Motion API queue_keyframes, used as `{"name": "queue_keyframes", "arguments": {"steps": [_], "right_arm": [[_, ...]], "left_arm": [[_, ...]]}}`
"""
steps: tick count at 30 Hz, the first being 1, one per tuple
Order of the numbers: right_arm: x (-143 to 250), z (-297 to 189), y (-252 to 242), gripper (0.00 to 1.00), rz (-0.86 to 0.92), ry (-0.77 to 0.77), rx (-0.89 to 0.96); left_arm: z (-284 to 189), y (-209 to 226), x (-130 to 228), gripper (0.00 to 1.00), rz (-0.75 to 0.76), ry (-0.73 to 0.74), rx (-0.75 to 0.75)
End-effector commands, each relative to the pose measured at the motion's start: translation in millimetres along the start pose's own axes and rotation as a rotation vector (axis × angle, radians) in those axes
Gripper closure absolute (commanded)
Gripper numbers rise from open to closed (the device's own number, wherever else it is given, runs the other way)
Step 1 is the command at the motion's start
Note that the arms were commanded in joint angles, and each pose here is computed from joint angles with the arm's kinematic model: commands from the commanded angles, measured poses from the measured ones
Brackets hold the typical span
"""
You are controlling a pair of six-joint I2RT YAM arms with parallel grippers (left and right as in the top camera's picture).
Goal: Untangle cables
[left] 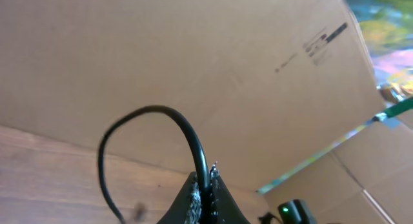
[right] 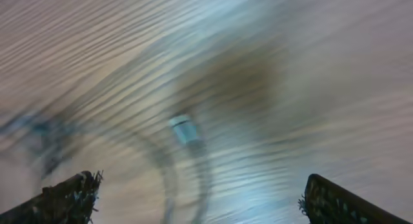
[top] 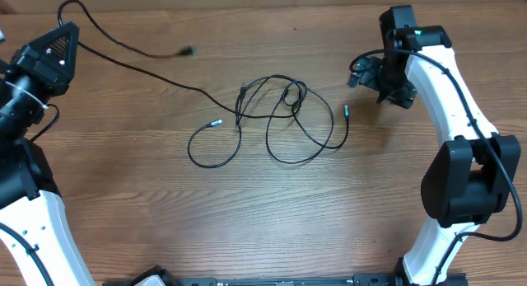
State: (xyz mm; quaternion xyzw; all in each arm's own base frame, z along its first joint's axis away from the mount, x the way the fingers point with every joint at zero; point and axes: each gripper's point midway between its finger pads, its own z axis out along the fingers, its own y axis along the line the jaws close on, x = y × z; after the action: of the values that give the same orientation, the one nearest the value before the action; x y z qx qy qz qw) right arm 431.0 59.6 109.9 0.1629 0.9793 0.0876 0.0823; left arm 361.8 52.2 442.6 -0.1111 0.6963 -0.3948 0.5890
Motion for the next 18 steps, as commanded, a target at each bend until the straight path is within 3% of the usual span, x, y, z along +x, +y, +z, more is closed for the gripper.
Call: {"name": "queue_keyframes", "arguments": {"steps": [1, 6, 14, 18], "right_arm": [[40, -10, 83, 0.0, -0.312, 0.124, -0.422], [48, 17, 108, 0.0, -0.395, 0.064, -0.396], [10, 57, 120, 0.0, -0.508, -0.23, -0.084], [12, 82, 122, 0.01, -0.578, -0.225, -0.045]], "left_arm": [[-4, -24, 2, 0.96, 0.015, 0.024, 0.07], [-6, -41, 6, 0.96, 0.075, 0.059, 0.15], [-12, -65, 19, 0.96, 0.152, 0.146, 0.277], [-15, -70, 22, 0.96, 0.169, 0.163, 0.302]]}}
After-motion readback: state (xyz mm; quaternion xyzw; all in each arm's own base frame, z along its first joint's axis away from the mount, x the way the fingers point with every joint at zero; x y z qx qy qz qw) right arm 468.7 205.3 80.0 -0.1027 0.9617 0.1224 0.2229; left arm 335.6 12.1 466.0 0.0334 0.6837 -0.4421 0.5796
